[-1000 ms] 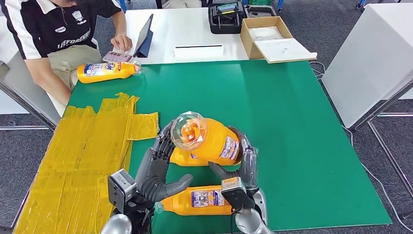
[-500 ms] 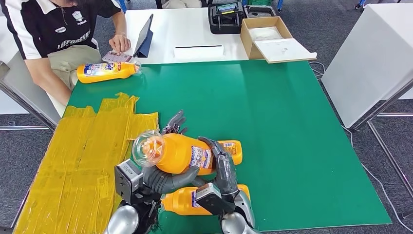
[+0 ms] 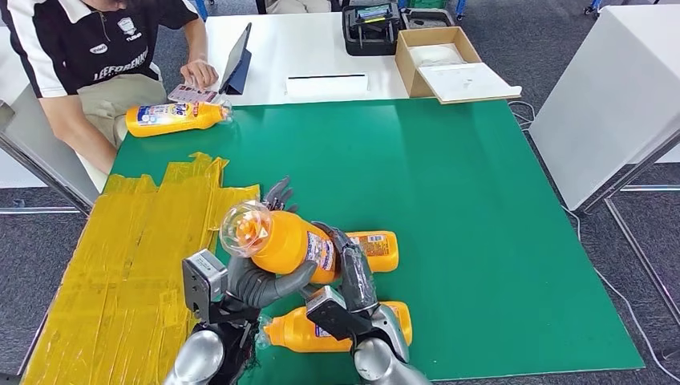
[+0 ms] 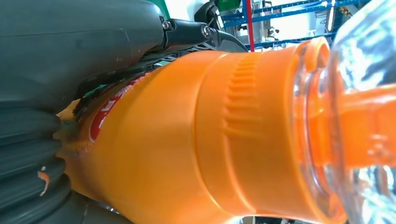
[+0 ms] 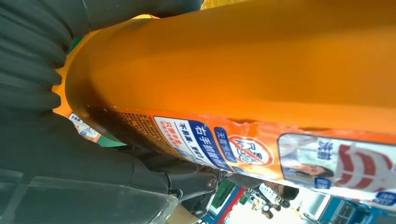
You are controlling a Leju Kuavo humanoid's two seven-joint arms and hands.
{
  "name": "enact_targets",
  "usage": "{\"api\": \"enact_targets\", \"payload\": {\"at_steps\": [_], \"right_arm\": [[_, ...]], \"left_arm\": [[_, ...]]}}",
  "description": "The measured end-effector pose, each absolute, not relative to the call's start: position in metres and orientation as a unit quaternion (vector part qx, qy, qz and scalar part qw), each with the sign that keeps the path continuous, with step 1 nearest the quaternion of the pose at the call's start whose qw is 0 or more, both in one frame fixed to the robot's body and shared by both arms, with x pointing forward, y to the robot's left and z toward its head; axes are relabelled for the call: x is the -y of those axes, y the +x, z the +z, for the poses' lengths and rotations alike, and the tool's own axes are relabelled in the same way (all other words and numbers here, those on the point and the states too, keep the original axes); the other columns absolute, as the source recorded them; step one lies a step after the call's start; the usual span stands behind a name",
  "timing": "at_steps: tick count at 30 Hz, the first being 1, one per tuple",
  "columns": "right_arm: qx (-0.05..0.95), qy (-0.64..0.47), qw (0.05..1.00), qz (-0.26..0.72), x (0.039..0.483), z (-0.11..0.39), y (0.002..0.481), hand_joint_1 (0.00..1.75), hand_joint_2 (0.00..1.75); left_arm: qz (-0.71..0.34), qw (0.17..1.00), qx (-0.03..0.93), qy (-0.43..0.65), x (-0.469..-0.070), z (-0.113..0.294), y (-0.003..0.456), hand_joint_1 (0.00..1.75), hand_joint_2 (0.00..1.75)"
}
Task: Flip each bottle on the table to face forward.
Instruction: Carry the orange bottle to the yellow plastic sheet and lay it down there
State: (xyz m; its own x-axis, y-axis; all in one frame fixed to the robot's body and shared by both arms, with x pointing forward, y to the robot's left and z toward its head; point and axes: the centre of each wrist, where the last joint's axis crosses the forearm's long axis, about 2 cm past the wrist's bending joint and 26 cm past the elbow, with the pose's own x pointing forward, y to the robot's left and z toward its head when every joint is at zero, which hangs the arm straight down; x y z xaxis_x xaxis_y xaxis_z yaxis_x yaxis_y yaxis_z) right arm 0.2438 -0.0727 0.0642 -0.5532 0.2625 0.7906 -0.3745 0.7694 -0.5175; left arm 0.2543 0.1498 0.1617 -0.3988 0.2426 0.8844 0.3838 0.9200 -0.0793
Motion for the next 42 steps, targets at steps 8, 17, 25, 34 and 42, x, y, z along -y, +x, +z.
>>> {"api": "enact_targets", "payload": {"at_steps": [8,17,25,34,42], "right_arm": [[0.808,0.035,0.478,0.343,0.07,0.065,0.245,1.75,1.75],[0.807,0.036,0.479,0.343,0.069,0.065,0.245,1.75,1.75],[0.807,0.045,0.478,0.344,0.067,0.066,0.244,1.75,1.75],[0.809,0.054,0.47,0.349,0.066,0.066,0.243,1.75,1.75],[0.816,0.073,0.455,0.348,0.06,0.069,0.239,1.75,1.75]], "left_arm": [[-0.06,0.521,0.828,-0.197,-0.152,0.162,0.256,1.19,1.75],[-0.059,0.521,0.827,-0.2,-0.153,0.162,0.256,1.71,1.75],[-0.052,0.523,0.827,-0.2,-0.156,0.161,0.257,1.75,1.75],[-0.039,0.52,0.831,-0.195,-0.162,0.156,0.25,1.75,1.75],[-0.015,0.514,0.841,-0.167,-0.181,0.152,0.24,1.75,1.75]]}}
